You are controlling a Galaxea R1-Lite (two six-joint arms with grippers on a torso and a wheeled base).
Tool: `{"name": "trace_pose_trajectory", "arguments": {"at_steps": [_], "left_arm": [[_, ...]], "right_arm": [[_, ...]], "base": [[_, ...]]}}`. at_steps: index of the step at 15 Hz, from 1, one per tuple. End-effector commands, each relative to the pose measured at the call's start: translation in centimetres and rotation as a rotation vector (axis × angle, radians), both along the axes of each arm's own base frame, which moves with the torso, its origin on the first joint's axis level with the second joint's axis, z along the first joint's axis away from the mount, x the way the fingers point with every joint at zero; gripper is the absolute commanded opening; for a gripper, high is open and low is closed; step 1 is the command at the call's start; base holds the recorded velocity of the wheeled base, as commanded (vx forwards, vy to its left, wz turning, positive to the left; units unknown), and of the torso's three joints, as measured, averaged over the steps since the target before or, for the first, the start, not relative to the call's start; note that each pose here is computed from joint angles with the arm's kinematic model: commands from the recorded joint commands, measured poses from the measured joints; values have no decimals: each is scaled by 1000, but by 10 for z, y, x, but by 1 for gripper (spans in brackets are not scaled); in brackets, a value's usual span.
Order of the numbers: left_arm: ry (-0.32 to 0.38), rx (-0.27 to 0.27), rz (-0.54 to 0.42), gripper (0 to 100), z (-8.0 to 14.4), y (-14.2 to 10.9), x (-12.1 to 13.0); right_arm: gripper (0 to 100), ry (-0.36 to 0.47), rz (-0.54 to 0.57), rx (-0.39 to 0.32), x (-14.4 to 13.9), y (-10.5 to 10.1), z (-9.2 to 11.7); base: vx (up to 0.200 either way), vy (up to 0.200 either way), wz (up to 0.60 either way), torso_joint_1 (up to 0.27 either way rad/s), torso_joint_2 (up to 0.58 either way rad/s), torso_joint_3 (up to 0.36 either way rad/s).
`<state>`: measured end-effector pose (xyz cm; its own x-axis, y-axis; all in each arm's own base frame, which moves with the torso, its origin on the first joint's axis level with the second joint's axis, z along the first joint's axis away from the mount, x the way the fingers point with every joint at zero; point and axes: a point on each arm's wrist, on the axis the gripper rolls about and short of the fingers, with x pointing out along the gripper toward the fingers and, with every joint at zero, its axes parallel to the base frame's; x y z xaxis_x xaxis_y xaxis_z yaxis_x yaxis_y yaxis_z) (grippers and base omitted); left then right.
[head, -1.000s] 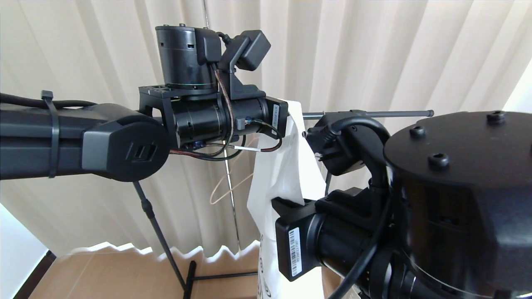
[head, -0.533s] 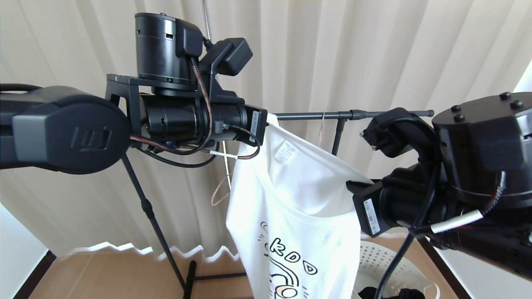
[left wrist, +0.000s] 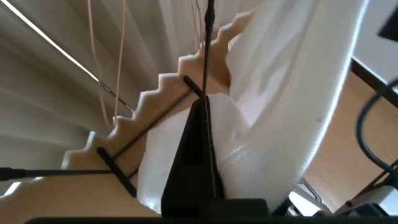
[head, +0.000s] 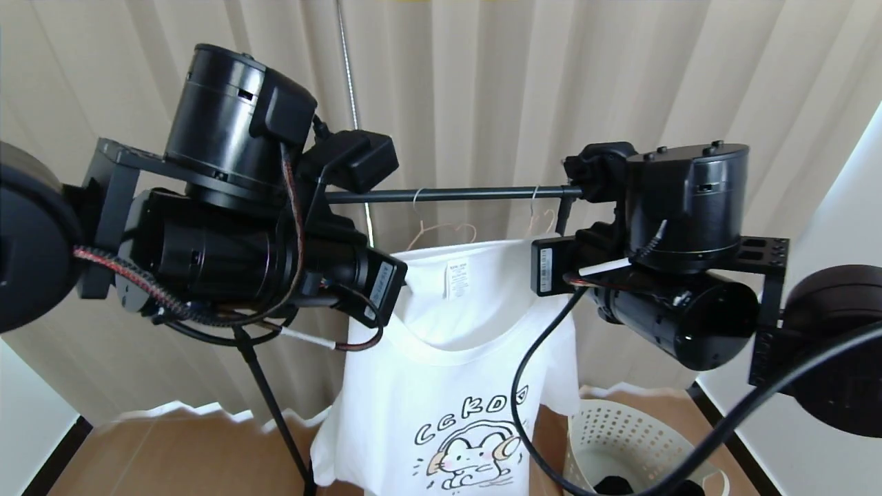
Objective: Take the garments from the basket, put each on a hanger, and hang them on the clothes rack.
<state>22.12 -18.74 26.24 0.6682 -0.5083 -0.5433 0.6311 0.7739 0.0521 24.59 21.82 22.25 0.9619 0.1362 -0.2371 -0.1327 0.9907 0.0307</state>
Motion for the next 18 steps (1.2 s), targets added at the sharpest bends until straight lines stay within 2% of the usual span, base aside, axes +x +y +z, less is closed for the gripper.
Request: {"name": "trace_pose_trajectory", "arguments": {"at_steps": [1,3,4,6,8,10,11,16,18], "left_arm": [[41,32,-56,0,-14,-3,-22],[121,64,-102,0,-36,-12,-40],[157,43,-108,0,-40,-19,-47],[218,-21,-107,0,-41,-38,-56],[268,-115,-83,0,-40,-59,-59],[289,-202,-60,0,-36,-74,-57],[291,-219,-52,0,-34,-77,-55],[273,-210,-12,0,-34,-71,-53],[236,-170,59,0,-39,-55,-48]], "right_arm": [[0,12,-6,13,17,17,-17],[0,2,-6,94,22,28,-15],[0,-5,-1,141,23,35,-11],[0,-6,0,191,25,44,-10],[0,-5,12,232,22,51,-8],[0,5,18,254,22,57,-11],[0,5,17,257,22,58,-11],[0,0,2,260,24,51,-7],[0,2,-24,244,25,39,-5]], "base": [[0,0,0,0,0,0],[0,0,0,0,0,0],[0,0,0,0,0,0],[0,0,0,0,0,0],[0,0,0,0,0,0],[0,0,0,0,0,0],[0,0,0,0,0,0],[0,0,0,0,0,0],[0,0,0,0,0,0]]}}
